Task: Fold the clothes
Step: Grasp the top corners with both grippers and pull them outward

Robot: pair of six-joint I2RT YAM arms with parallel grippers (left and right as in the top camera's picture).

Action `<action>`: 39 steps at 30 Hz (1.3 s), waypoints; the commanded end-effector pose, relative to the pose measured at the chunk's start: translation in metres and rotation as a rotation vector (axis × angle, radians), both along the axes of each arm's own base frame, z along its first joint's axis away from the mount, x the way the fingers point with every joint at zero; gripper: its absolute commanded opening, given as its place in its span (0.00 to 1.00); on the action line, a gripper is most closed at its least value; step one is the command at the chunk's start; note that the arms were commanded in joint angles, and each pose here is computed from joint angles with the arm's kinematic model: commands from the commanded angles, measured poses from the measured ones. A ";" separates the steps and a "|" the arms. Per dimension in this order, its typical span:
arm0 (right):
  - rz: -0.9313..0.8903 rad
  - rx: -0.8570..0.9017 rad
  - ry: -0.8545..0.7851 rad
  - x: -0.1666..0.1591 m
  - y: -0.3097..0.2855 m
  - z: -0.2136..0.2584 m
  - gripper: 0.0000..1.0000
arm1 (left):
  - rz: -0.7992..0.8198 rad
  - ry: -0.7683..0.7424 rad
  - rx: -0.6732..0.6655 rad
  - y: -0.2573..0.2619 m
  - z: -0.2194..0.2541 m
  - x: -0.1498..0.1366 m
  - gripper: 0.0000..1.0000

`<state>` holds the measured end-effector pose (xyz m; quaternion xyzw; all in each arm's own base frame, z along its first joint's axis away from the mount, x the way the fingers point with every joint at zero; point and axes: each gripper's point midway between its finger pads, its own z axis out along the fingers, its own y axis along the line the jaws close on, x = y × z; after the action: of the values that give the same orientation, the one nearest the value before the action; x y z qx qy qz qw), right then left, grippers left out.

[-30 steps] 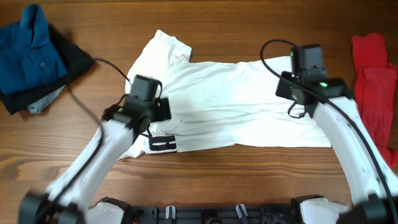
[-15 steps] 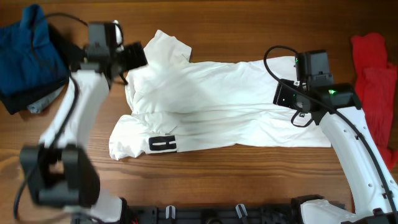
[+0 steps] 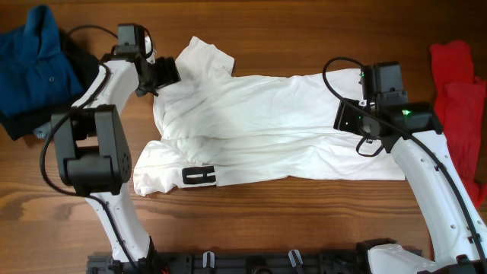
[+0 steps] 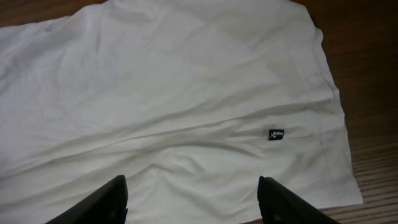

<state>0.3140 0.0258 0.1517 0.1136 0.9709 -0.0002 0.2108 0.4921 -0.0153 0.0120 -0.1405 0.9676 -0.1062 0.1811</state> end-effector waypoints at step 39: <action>-0.012 0.239 -0.037 0.127 -0.092 -0.048 0.83 | 0.103 0.062 -0.108 0.023 0.012 -0.015 0.04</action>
<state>0.4152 -0.0630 0.1138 0.1744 0.9532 0.1107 0.2206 0.4738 0.0095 0.0080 -0.1942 0.9626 -0.1334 0.1338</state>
